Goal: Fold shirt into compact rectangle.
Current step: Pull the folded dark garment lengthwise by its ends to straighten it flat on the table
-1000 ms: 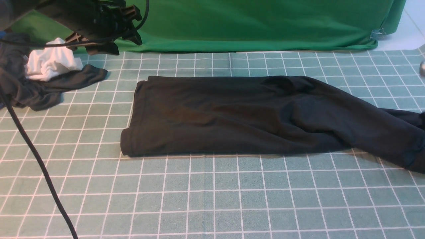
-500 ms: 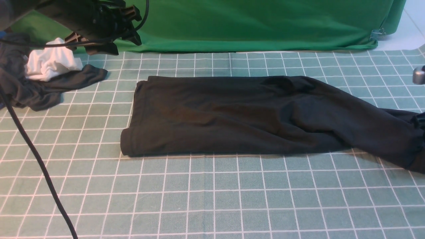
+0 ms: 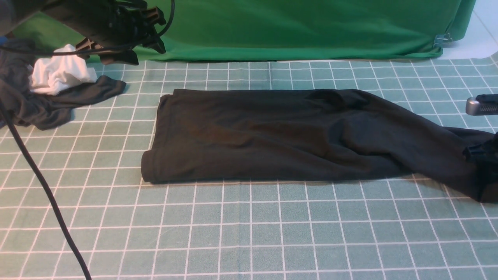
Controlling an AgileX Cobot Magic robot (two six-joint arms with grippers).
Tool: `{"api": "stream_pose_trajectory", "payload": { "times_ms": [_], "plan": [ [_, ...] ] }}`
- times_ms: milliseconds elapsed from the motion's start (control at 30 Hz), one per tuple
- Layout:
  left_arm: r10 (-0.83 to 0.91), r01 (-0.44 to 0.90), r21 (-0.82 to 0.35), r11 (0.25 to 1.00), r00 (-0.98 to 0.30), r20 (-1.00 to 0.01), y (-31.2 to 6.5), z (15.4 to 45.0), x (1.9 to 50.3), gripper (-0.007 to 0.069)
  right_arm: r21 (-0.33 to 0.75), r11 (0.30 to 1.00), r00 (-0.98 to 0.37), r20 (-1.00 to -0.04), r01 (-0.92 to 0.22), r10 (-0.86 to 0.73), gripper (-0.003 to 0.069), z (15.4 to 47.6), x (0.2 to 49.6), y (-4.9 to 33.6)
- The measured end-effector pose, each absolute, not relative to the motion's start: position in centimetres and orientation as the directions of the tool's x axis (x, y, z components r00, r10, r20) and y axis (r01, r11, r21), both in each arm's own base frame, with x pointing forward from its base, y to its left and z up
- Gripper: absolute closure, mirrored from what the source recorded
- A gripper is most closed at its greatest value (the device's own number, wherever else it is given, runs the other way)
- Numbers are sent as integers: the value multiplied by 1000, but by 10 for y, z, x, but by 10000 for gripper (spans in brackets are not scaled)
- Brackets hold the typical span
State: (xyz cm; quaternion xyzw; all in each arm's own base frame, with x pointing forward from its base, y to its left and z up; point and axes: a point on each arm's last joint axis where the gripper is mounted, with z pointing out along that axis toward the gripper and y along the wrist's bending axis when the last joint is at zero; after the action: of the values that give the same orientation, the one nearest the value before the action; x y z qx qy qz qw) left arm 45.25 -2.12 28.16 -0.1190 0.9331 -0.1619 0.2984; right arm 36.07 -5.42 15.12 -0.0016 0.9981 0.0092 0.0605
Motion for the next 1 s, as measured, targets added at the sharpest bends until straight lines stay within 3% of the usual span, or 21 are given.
{"api": "stream_pose_trajectory", "payload": {
  "times_ms": [33, 100, 233, 533, 767, 900, 1000],
  "plan": [
    [-319, -125, -373, 919, -794, -518, -21, 282, 453, 195, 17, 1000, -993, -118, -6, -4, 588, 152, 361, -54],
    [-319, -125, -373, 919, -794, -518, -21, 282, 453, 195, 14, 1000, -994, -111, -9, -7, 609, 154, 359, -55],
    [-319, -125, -373, 919, -794, -518, -21, 282, 453, 195, 4, 1000, -994, -114, -8, -7, 613, 167, 356, -59],
    [-318, -126, -373, 919, -795, -516, -21, 281, 452, 195, -38, 999, -972, -235, 36, 26, 613, 221, 365, -82],
    [-315, -126, -371, 920, -800, -511, -21, 281, 452, 195, -82, 997, -952, -303, -12, -37, 613, 213, 381, -88],
    [-309, -125, -364, 923, -804, -509, -21, 281, 451, 195, -162, 986, -944, -318, -34, -85, 581, 196, 391, -96],
    [-304, -124, -356, 926, -804, -511, -20, 280, 451, 195, -246, 969, -932, -354, 7, -83, 489, 194, 397, -105]
  ]
}}
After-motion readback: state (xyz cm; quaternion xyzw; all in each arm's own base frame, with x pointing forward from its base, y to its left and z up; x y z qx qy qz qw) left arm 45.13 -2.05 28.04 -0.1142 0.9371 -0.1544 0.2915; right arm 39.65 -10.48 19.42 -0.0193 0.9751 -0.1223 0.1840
